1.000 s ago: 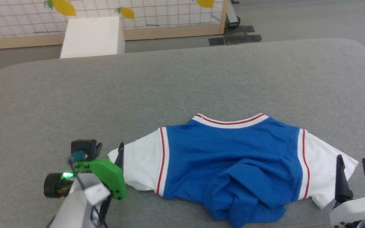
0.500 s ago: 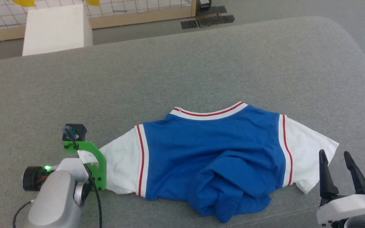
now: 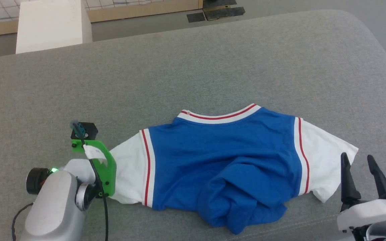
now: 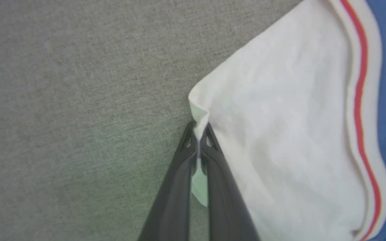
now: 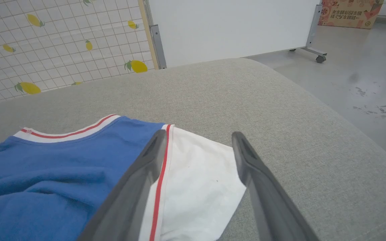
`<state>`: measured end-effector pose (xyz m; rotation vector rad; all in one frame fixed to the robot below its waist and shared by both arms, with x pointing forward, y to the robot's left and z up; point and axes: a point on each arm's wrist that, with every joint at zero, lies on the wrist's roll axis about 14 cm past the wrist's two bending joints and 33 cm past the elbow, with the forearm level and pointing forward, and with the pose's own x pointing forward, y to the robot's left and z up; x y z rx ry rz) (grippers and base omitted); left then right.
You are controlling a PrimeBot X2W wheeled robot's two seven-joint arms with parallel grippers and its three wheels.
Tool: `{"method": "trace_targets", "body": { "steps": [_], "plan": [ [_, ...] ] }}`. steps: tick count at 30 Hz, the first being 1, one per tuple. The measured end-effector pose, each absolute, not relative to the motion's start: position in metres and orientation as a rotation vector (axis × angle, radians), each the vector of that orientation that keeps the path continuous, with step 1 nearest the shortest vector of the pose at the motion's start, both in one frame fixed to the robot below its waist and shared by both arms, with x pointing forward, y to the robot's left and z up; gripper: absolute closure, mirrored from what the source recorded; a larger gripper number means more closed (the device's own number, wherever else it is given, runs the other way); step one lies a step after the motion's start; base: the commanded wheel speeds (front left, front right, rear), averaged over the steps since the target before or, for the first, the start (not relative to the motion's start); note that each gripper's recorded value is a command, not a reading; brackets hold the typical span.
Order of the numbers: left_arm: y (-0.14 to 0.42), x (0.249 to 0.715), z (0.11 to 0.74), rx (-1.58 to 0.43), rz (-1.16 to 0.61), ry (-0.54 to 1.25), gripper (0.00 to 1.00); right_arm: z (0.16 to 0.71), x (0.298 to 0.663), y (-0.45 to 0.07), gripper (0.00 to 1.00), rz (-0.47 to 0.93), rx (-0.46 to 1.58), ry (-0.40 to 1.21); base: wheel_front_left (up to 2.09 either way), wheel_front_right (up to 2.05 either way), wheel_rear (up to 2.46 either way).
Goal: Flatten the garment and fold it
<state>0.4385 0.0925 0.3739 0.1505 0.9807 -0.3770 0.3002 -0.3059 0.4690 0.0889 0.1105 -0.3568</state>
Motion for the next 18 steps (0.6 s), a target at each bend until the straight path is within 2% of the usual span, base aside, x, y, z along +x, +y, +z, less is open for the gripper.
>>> {"method": "trace_targets", "body": {
  "steps": [11, 18],
  "plan": [
    [0.146, 0.431, 0.385, 0.056, -0.2, 0.904, 1.0, 0.474, 0.328, -0.31, 0.0, -0.337, 0.033, 0.149, 0.0, 0.0, 0.0],
    [0.166, 0.414, 0.385, 0.042, -0.155, 0.917, 1.0, 0.451, 0.352, -0.321, 0.0, -0.362, 0.067, 0.315, 0.0, 0.0, 0.0]
  ]
}}
